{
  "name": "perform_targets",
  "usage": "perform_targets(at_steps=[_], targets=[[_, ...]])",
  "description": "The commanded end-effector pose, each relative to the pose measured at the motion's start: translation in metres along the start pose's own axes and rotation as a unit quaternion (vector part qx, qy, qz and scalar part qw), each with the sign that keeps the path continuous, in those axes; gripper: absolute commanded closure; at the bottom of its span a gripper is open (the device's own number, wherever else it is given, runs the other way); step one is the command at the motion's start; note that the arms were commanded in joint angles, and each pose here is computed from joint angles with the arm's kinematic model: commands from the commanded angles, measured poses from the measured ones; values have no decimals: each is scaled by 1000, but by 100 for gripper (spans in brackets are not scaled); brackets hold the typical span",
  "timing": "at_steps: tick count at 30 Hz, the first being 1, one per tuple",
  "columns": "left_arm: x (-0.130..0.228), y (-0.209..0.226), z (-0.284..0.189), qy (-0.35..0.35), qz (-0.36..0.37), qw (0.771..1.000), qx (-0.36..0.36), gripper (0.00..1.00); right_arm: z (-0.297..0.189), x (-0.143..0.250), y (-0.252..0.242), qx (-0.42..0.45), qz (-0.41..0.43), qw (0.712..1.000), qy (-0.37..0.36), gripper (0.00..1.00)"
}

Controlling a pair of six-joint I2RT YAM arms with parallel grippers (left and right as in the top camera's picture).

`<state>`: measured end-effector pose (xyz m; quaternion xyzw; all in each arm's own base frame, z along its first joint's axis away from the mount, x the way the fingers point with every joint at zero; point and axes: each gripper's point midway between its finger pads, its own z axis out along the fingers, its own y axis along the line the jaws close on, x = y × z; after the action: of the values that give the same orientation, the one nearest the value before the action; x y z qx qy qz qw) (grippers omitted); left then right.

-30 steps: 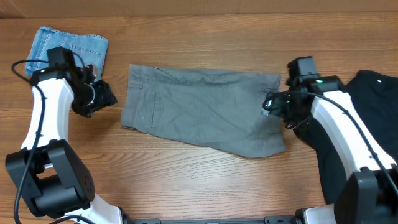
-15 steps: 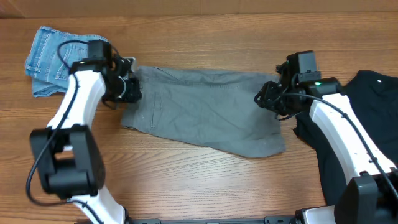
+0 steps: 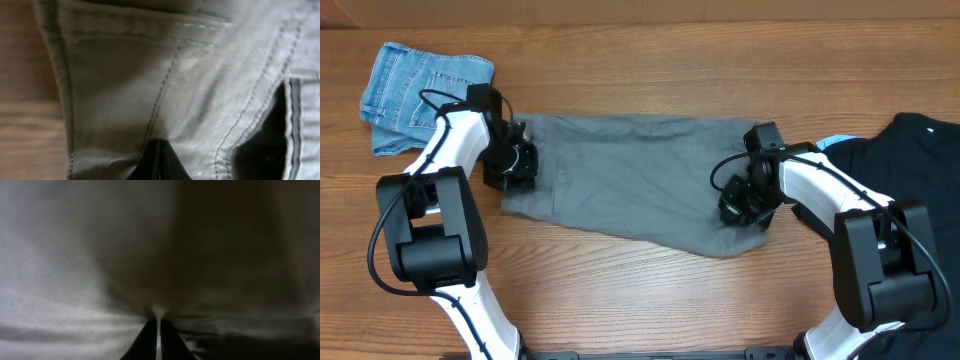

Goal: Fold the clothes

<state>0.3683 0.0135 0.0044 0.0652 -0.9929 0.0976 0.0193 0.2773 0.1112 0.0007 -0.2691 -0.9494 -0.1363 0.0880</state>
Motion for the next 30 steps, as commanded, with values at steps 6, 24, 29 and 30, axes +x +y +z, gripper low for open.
perform_targets(at_steps=[6,24,29,30], targets=[[5,46,-44,-36,-84,995,-38,96,-12,-13,-47,115,55,991,-46,92],[-52,-115,-52,-177,201,960,81,75,-101,-73,96,-116,-84,977,-161,73],[-76,-89,-32,-193,124,973,35,78,-73,-81,101,-120,-52,980,-150,74],[-80,-80,-29,-194,108,975,26,78,-67,-84,103,-121,-54,980,-150,74]])
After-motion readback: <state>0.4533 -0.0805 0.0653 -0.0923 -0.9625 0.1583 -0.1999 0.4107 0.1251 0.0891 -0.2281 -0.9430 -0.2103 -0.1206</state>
